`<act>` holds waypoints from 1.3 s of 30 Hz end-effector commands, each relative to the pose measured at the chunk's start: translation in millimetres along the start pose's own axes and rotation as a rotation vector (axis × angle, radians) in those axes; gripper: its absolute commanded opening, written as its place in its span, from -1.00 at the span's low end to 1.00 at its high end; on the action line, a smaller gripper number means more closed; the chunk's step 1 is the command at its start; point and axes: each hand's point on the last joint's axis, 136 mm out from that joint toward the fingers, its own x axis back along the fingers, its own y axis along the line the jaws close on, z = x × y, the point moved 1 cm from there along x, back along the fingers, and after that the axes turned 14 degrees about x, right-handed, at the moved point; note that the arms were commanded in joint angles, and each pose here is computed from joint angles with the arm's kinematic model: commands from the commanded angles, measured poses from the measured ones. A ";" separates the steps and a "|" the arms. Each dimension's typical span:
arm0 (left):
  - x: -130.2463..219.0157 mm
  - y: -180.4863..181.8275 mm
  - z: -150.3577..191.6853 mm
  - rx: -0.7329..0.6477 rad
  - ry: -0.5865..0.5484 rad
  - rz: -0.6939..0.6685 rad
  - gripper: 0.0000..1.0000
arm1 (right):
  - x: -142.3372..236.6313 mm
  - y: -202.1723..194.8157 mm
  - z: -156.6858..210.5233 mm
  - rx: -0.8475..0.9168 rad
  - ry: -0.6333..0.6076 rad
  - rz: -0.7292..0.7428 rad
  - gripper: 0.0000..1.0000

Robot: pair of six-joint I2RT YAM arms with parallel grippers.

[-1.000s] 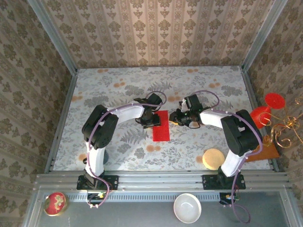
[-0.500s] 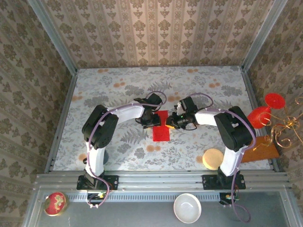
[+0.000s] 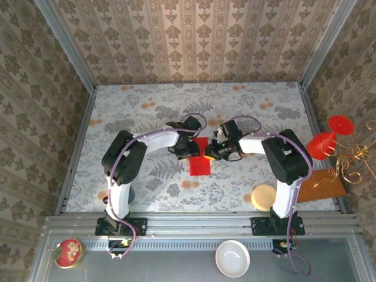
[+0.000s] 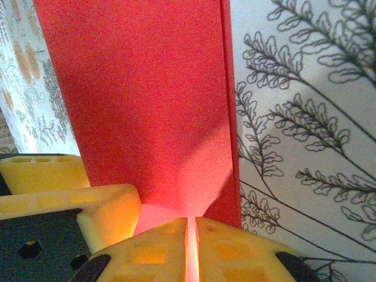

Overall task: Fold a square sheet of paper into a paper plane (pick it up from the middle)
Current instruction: Hold the square sheet of paper at the center of the table, then first fold the square sheet of paper in half at the center of the table.

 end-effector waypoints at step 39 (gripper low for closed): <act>40.9 -30.8 20.0 0.011 -0.013 0.305 -0.75 | -31.8 -51.6 76.4 -0.007 0.257 0.267 -0.80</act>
